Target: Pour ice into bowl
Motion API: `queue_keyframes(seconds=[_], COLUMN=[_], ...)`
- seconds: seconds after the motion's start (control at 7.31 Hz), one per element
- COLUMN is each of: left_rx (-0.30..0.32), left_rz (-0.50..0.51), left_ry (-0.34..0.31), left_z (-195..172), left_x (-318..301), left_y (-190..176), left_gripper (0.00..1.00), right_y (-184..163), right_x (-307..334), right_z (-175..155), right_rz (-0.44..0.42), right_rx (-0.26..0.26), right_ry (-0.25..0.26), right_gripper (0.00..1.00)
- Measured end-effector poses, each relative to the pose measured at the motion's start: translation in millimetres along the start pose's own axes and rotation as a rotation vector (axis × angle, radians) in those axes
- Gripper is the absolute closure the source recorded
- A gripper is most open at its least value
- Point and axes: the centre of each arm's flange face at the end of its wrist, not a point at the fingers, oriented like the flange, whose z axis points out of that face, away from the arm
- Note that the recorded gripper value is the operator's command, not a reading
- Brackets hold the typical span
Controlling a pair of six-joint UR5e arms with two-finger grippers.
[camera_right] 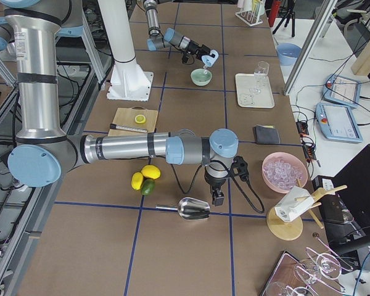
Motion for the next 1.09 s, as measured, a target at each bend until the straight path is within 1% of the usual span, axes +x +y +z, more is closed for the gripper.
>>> queue_keyframes(seconds=[0.82,0.96,1.09], left_rx=[0.01,0.022,0.036], left_rz=[-0.017,-0.053,-0.114], left_ry=[-0.012,-0.035,-0.074], left_z=[-3,-5,-8], left_x=[-3,-7,-13], left_y=[-1,2,10], left_gripper=[1.0,1.0,1.0], right_y=[2,3,3], right_x=[4,4,4], right_z=[-2,-2,-2], right_rz=[0.007,0.008,0.008], right_rx=[0.004,0.004,0.004], right_ry=[0.001,0.0,0.0], right_gripper=[0.0,0.0,0.0])
